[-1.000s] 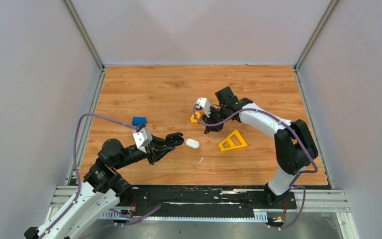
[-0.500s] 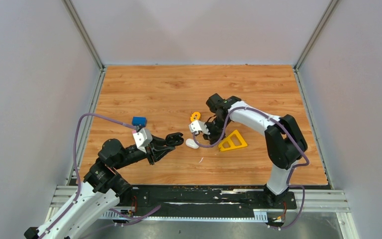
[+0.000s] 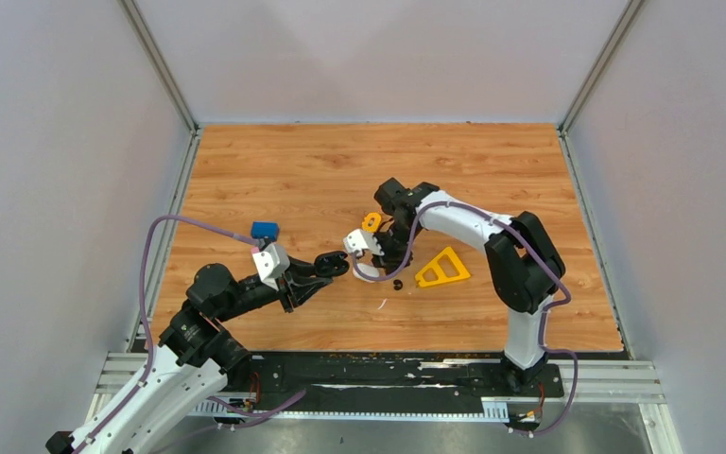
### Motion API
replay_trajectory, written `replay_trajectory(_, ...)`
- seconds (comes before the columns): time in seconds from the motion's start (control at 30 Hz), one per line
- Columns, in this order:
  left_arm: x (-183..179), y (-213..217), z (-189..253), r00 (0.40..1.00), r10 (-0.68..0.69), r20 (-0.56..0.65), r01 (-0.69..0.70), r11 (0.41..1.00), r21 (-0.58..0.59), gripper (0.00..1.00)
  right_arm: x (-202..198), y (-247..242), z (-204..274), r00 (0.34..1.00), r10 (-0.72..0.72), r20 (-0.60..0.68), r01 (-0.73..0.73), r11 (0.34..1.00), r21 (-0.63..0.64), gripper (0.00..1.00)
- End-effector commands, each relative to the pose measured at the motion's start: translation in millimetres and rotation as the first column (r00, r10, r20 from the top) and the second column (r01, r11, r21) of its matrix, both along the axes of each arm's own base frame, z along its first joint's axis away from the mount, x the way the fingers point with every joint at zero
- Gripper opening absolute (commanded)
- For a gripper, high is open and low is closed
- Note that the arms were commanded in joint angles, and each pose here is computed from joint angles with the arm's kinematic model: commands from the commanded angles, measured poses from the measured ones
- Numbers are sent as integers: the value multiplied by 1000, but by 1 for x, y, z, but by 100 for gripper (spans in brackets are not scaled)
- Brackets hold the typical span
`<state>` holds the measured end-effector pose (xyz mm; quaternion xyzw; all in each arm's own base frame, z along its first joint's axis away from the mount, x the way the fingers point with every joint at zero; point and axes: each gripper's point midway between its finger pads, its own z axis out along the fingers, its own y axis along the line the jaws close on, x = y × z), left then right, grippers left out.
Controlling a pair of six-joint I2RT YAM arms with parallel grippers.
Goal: Insert the wireless bluetooth earbuds into the charging case
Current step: Place the earbud at the center of the board, then pick up the earbud from the center of the board.
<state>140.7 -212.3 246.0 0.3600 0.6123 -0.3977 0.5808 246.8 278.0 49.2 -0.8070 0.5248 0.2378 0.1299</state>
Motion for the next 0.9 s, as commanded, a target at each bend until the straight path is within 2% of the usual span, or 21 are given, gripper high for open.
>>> replay_trajectory(0.0, 3, 1, 4, 1000, 11, 28, -11, 1000, -1, 0, 2, 16, 44, 991, -110, -79, 120, 984, 129, 27)
replay_trajectory(0.1, 3, 1, 4, 1000, 11, 28, -11, 1000, -2, 0, 11, 15, 57, 943, -300, -142, 321, 933, 164, 26)
replay_trajectory(0.2, 3, 1, 4, 1000, 11, 29, -11, 1000, -3, 0, 20, 6, 54, 828, -528, -189, 554, 821, 137, 25)
replay_trajectory(0.27, 3, 1, 4, 1000, 8, 28, -8, 1000, -3, 0, 20, -3, 50, 723, -642, -258, 678, 730, 83, 23)
replay_trajectory(0.37, 2, 0, 3, 1000, 2, 22, -2, 1000, -2, 0, 14, -12, 38, 582, -723, -372, 771, 636, -32, 21)
replay_trajectory(0.47, 3, -1, 2, 1000, 2, 17, -2, 1000, 2, 0, 9, -15, 23, 474, -761, -443, 793, 588, -162, 21)
replay_trajectory(0.67, 3, -1, 2, 1000, 1, 19, -1, 1000, 2, 0, 14, -19, 6, 430, -804, -411, 812, 543, -212, 23)
replay_trajectory(0.87, 3, -1, 1, 1000, -1, 15, 1, 1000, 3, 0, 18, -27, 1, 427, -830, -358, 823, 521, -225, 24)
